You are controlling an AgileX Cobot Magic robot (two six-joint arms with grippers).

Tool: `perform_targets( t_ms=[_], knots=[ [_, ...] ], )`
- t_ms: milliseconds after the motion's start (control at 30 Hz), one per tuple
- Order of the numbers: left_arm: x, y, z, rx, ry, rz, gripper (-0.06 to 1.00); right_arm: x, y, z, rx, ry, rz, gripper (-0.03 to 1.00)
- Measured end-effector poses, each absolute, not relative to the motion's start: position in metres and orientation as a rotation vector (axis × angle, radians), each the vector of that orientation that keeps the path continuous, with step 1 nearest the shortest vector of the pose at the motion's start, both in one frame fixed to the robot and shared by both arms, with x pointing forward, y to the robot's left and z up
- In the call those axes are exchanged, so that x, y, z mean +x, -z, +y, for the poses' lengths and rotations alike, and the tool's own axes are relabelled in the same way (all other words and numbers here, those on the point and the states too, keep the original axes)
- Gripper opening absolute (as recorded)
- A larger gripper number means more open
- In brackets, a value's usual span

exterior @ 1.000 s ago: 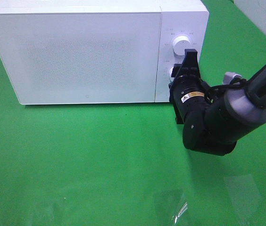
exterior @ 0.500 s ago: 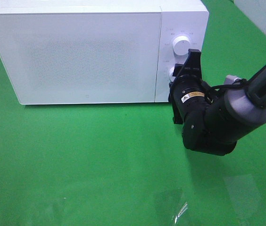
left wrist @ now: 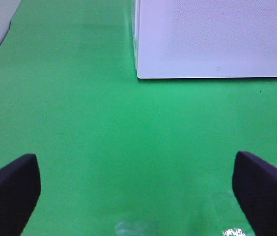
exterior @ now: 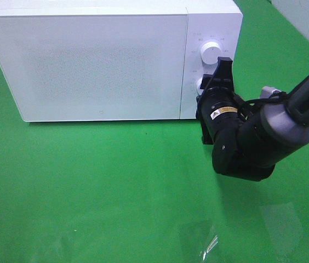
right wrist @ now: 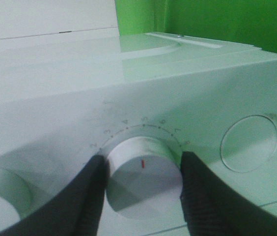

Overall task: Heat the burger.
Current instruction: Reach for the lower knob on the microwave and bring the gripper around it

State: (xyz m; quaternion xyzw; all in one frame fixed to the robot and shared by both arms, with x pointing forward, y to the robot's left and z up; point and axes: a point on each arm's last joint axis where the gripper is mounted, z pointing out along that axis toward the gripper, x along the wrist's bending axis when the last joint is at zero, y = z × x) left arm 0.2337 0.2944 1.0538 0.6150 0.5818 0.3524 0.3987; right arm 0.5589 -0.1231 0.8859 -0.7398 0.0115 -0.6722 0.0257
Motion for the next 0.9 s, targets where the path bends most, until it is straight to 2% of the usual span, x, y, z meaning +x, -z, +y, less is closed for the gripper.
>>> perform_targets(
  t_ms=[200,400,500,633,900],
  knots=[
    [0.234,-1.054,0.294,1.557,-0.892,1.473,0.98,0.559,-0.886,-0.123,-2.295,2.085,0.020,0.43],
    [0.234,-1.054,0.294,1.557,-0.892,1.473,0.98,0.559,-0.884,-0.117,-2.314,2.046,-0.091,0.52],
    [0.234,-1.054,0.294,1.557,-0.892,1.473,0.98,0.558,-0.883,-0.116,-2.324,2.029,-0.121,0.54],
    [0.234,-1.054,0.294,1.557,-0.892,1.473,0.98,0.553,-0.880,-0.118,-2.348,2.020,-0.177,0.63],
    [0.234,-1.054,0.294,1.557,-0.892,1.473,0.98,0.537,-0.888,-0.124,-2.387,2.019,-0.291,0.66]
  ],
)
